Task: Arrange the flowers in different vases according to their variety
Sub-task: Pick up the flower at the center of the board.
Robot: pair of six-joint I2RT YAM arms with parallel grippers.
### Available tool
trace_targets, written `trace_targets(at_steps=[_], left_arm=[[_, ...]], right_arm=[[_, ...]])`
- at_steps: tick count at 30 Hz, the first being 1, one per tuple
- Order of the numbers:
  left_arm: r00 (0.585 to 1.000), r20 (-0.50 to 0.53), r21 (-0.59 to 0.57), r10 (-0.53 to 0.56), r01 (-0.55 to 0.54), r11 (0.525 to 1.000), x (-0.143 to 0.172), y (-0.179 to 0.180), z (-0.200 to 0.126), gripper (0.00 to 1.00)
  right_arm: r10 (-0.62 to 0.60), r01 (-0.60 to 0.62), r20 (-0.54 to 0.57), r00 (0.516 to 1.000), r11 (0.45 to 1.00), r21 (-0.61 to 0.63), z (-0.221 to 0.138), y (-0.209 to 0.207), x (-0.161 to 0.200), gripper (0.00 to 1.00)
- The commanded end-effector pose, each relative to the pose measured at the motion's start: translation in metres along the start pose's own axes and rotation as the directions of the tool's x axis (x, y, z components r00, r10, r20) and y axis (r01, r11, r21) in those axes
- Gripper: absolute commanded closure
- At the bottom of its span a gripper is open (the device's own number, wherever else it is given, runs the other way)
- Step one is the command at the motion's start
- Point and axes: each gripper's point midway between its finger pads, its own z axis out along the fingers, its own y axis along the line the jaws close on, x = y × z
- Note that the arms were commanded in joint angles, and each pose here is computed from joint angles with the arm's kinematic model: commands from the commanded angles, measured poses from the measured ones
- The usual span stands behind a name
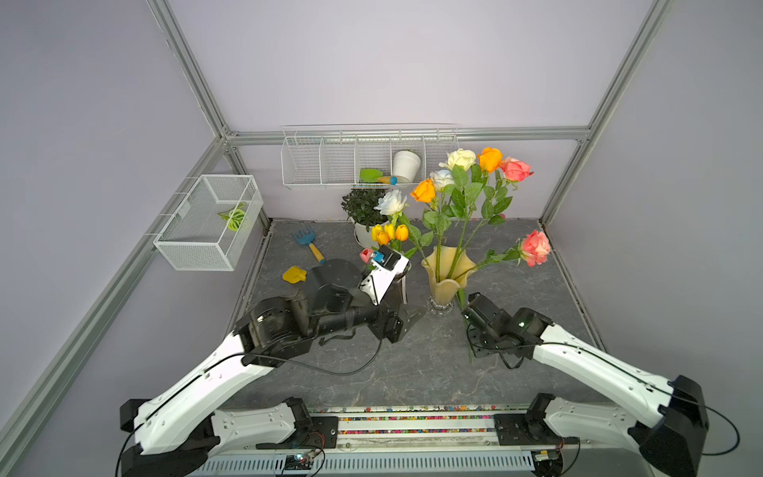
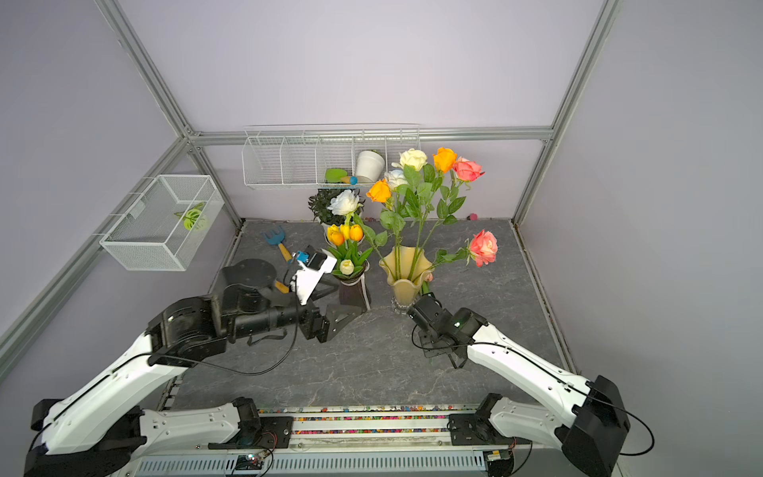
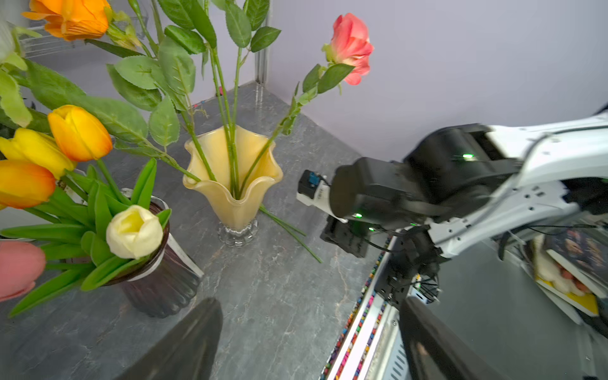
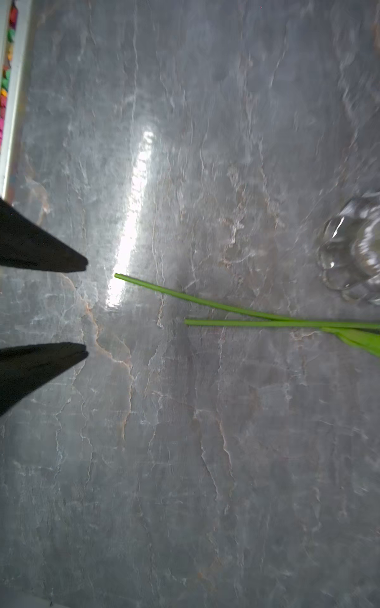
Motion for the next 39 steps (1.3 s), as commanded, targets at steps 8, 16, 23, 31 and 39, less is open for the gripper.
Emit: trace_targets(at_steps=[8,16,23,31,39], left_arm=[[0.984,-0.174,-0.019,-0.044,0.042,0.999,0.042,0.004,0.0,0.12],[0.983,-0.181,-0.07,-0.032,0.02,0.997,0.047,0.015,0.004,0.12],[0.993,-0.121,-0.053,-0.012,0.006,0.999,0.035,0.011,-0.005,0.12],[0.994,-0.106,-0.072,0.0,-0.008,0.997,0.034,0.015,-0.005,0.12],[0.993,-0.115,-0.09,0.011,-0.022,0.996,0.036,0.019,-0.002,0.11]], right_arm=[[0.072,-0.071,0.013,0.997,0.997,-0.034,0.071,0.004,-0.03,0.65],[0.1,-0.099,-0.032,0.995,0.995,0.025,0.096,-0.008,-0.028,0.67],[0.126,-0.124,-0.041,0.991,0.991,0.048,0.095,-0.014,-0.024,0.69],[0.144,-0.136,-0.092,0.985,0.987,0.088,0.106,-0.018,-0.011,0.7],[0.118,-0.103,-0.14,0.983,0.988,0.115,0.118,-0.014,-0.023,0.72]])
